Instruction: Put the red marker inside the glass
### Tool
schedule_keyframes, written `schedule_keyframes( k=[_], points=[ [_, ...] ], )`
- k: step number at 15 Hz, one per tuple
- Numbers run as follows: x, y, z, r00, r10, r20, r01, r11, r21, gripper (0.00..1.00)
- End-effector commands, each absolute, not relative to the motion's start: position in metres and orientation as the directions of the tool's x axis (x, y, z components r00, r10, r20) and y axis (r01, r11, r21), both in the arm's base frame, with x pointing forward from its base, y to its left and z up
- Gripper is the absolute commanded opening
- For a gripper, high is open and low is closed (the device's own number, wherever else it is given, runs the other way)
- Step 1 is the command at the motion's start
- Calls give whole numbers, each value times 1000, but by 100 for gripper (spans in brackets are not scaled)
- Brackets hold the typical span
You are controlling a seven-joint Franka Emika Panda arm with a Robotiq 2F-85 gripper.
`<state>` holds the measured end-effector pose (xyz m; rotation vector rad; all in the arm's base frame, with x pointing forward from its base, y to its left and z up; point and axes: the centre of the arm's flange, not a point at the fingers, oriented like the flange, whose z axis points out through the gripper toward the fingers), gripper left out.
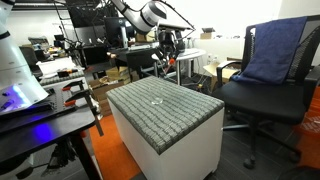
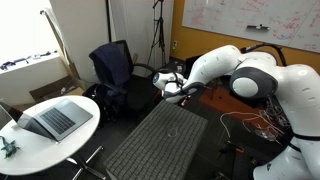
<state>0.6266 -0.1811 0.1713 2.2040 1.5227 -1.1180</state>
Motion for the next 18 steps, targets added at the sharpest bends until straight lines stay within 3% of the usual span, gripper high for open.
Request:
schedule_keyframes(
  k=[1,18],
  points=[
    [631,-162,170,116,661,-741,869,-429,-248,5],
    [651,-88,119,-54,627,-777,874,-346,-340,5]
  ],
)
